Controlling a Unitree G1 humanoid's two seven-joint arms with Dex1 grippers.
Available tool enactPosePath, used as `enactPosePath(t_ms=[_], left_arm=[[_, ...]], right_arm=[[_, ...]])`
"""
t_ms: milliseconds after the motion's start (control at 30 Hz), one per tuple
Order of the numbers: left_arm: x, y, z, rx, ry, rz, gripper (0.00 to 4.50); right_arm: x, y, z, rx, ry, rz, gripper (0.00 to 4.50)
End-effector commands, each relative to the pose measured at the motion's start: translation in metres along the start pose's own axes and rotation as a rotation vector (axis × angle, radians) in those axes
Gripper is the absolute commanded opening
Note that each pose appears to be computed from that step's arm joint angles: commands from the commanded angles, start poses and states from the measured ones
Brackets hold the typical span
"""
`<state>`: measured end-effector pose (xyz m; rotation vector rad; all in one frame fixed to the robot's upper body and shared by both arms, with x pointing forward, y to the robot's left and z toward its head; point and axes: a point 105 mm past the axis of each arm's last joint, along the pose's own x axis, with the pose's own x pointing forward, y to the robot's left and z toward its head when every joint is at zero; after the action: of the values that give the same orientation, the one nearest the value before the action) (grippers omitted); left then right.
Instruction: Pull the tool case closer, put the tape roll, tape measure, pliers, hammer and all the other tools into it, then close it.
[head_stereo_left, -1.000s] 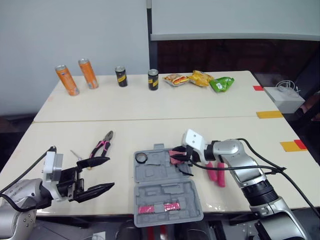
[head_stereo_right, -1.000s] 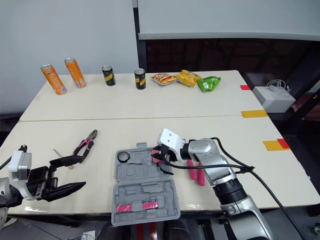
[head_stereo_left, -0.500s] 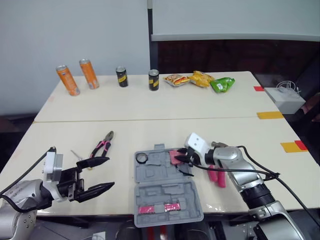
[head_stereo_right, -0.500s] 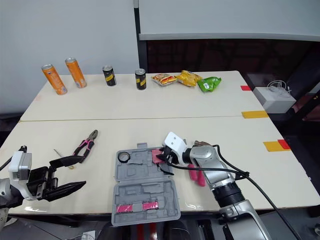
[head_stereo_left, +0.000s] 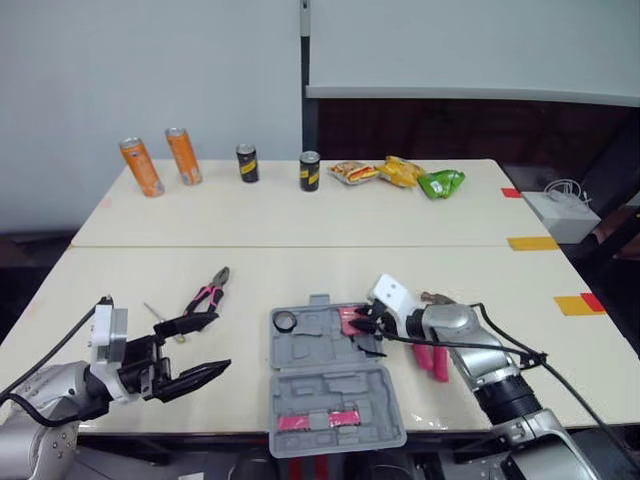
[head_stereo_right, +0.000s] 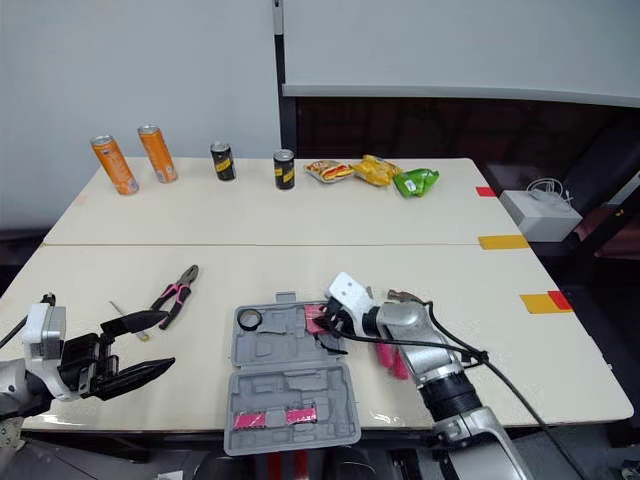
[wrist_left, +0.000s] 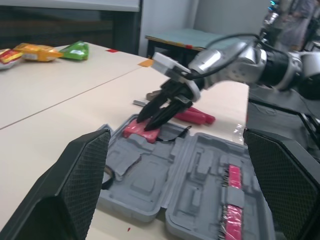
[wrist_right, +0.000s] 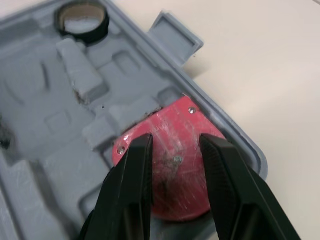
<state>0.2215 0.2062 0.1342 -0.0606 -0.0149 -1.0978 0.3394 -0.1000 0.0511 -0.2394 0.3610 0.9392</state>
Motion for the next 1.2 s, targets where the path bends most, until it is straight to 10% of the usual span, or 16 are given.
enactPosePath(t_ms=[33,333,667,933,1200], left_arm=[[-0.003,0.01,0.002,-0.011,-0.038,0.099,4.5],[-0.006,0.018,-0.019,-0.074,-0.073,0.283,4.5],[-0.076,0.007,-0.059,-0.149,0.054,0.506,4.5],[-0.11,0.003,-0.079,-0.197,0.104,0.619,4.5],[-0.078,0.024,-0.043,-0.141,0.074,0.58,4.5]], right_arm=[[-0.022,-0.01,0.047,0.021,-0.33,-0.042,1.53],[-0.078,0.01,0.047,-0.07,-0.42,-0.057,1.53],[-0.197,0.033,-0.036,-0.002,-0.223,-0.237,4.47],[-0.233,0.039,-0.068,0.043,-0.157,-0.323,4.47],[-0.192,0.053,-0.003,-0.041,-0.282,-0.069,4.47]])
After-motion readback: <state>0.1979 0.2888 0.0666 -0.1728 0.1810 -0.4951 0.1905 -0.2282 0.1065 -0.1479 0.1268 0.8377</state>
